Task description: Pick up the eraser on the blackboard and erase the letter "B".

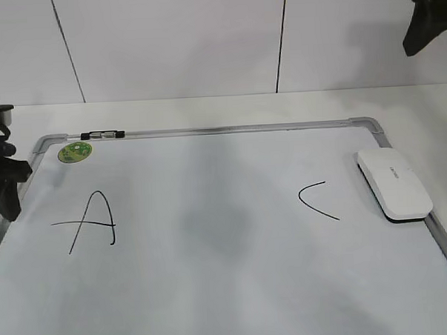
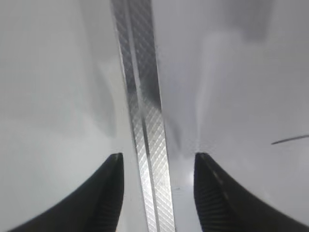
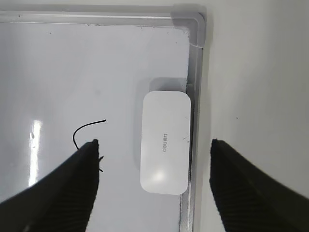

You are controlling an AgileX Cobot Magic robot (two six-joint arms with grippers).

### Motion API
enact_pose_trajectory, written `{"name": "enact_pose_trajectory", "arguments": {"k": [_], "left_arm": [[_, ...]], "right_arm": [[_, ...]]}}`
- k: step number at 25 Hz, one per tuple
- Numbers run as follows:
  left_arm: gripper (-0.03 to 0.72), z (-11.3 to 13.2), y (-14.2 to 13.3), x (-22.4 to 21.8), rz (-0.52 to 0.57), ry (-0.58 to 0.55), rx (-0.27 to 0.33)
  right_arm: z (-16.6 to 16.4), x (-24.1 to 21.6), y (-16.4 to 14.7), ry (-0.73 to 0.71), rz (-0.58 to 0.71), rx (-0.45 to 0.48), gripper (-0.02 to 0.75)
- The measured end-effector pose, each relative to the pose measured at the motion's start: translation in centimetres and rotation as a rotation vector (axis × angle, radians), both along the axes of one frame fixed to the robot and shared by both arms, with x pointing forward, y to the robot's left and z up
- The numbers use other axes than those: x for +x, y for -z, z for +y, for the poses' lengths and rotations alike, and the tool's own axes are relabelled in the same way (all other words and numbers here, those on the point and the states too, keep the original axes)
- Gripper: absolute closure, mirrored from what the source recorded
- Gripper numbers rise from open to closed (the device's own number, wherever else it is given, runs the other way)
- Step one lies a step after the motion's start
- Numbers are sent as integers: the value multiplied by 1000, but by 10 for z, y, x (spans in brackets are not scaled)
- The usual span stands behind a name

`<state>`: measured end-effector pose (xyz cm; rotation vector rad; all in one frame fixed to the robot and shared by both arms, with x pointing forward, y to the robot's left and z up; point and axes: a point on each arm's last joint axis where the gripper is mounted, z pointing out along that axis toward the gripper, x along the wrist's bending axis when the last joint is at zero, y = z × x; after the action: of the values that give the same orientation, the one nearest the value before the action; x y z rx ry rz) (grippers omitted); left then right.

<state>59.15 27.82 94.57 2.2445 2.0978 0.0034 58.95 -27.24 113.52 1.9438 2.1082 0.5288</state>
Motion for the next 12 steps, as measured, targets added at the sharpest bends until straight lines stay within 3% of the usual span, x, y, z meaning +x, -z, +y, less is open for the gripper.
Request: {"name": "enact_pose_trajectory", "arguments": {"k": [7,12], "left_arm": [[296,0,-37,15,9,17,16],[295,3,-43,12,64,28,44]], "right_arm": [[-1,-29,-20,-1,-47,2,186],[-4,-59,-31,0,-73,-2,187]]}}
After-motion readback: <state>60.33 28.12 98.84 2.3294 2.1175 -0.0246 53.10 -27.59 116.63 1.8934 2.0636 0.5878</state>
